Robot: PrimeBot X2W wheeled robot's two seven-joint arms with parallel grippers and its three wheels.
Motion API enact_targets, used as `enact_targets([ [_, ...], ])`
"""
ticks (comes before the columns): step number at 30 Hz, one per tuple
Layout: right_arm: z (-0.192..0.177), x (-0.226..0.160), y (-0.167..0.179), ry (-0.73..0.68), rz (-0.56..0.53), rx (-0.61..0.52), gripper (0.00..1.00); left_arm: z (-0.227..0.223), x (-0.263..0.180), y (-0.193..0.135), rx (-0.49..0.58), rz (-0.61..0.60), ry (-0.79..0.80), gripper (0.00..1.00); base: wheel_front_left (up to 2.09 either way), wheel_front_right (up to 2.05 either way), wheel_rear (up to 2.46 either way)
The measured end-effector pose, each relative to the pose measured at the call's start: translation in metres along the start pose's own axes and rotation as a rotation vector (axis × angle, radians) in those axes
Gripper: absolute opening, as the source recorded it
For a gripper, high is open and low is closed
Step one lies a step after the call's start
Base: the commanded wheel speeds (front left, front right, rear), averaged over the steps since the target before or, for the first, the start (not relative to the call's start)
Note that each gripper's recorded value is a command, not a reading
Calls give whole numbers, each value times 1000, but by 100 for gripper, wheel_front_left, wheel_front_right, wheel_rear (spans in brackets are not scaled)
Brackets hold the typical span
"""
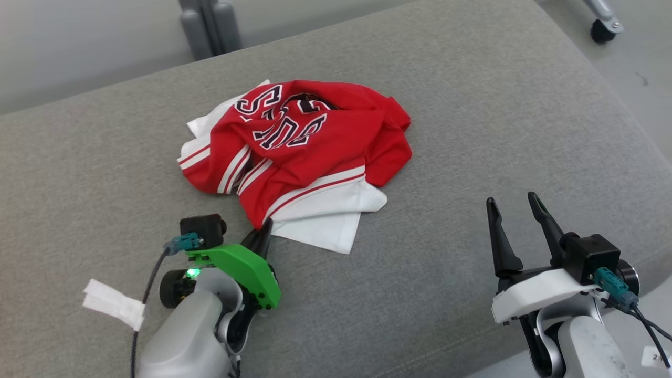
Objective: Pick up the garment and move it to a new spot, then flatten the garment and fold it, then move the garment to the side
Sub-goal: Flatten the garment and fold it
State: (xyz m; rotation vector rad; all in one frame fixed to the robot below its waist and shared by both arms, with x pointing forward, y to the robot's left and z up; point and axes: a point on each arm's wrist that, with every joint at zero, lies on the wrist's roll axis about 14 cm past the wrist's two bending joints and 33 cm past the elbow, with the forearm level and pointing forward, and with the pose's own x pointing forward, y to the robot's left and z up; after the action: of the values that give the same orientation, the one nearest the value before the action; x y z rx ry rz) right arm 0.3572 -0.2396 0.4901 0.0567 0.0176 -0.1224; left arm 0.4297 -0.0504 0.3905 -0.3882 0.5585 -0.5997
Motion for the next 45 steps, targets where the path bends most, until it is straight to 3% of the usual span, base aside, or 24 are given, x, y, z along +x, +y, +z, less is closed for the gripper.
enact_targets([
  [9,-3,18,39,3,117,17,100,22,-64,56,-49,151,-78,0,0,0,0],
  [14,0,24,57,-5,168,24,100,36,-99,65,-85,209,-127,0,0,0,0],
  [26,2,29,73,-11,212,28,100,62,-157,-8,-149,70,-162,0,0,0,0],
  [29,0,30,76,-6,220,29,100,63,-164,-13,-154,60,-146,0,0,0,0],
  [32,-1,29,77,0,225,29,100,59,-163,2,-160,109,-125,0,0,0,0],
  [45,0,30,66,-6,195,16,100,55,-117,126,-26,436,-27,0,0,0,0],
])
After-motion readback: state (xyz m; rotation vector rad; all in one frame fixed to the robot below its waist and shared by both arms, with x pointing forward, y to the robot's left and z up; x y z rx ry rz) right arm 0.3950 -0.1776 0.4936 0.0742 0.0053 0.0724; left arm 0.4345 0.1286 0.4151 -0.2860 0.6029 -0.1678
